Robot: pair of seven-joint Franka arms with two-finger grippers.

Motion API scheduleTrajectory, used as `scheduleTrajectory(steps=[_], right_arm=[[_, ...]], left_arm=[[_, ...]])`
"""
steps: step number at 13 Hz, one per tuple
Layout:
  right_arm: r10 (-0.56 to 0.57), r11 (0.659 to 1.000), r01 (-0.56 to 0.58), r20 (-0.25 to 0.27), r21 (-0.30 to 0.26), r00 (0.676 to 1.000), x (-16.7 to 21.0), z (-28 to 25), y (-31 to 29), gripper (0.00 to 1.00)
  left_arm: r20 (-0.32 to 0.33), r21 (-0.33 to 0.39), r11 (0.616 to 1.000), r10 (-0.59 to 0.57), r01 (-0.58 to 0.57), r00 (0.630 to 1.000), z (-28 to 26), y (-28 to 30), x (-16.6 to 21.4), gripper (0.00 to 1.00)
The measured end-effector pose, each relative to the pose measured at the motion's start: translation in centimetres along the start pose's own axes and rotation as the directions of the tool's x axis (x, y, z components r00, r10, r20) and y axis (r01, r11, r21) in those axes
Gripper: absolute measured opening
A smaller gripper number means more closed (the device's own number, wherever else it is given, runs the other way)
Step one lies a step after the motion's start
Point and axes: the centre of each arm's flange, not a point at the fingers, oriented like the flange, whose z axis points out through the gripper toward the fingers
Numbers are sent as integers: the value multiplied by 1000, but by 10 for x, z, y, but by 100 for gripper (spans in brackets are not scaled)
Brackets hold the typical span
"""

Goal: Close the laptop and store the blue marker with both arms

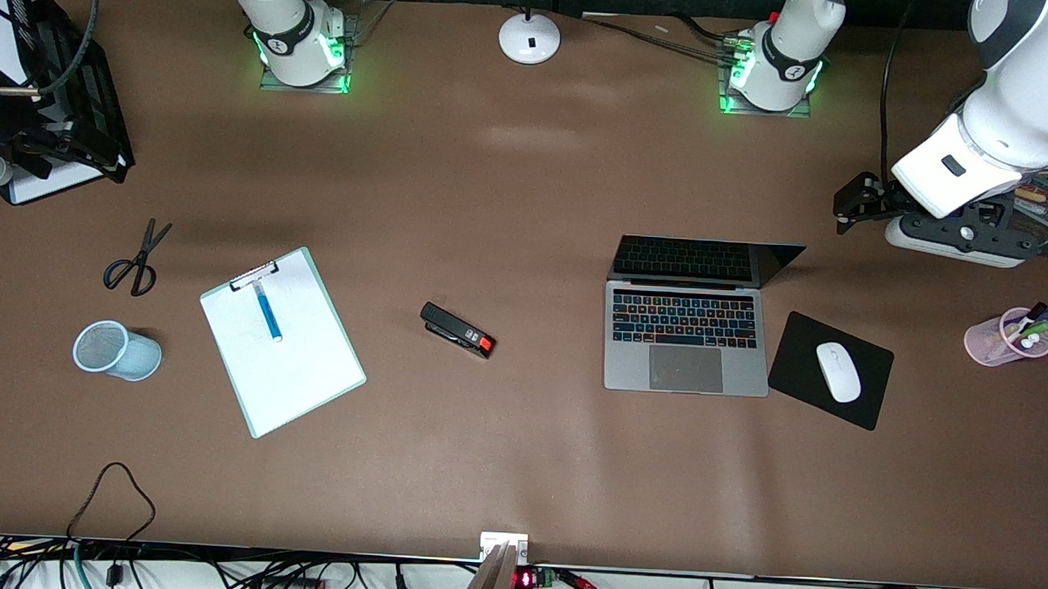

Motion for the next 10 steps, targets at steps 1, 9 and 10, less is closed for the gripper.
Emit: scheduleTrajectory(steps=[1, 9, 10], right_arm=[[0, 1000, 0, 0, 0, 1000, 0, 0, 0, 100], [-49, 999, 49, 8, -4, 999, 21, 32, -3, 100], [-65, 998, 65, 14, -6, 998, 33, 52, -5, 100]], left_arm=[[0, 0, 1000, 0, 0, 1000, 0, 0, 0, 100], [1, 0, 1000, 0, 0, 1000, 0, 0, 0, 100], [2, 0, 1000, 0, 0, 1000, 0, 0, 0, 100]])
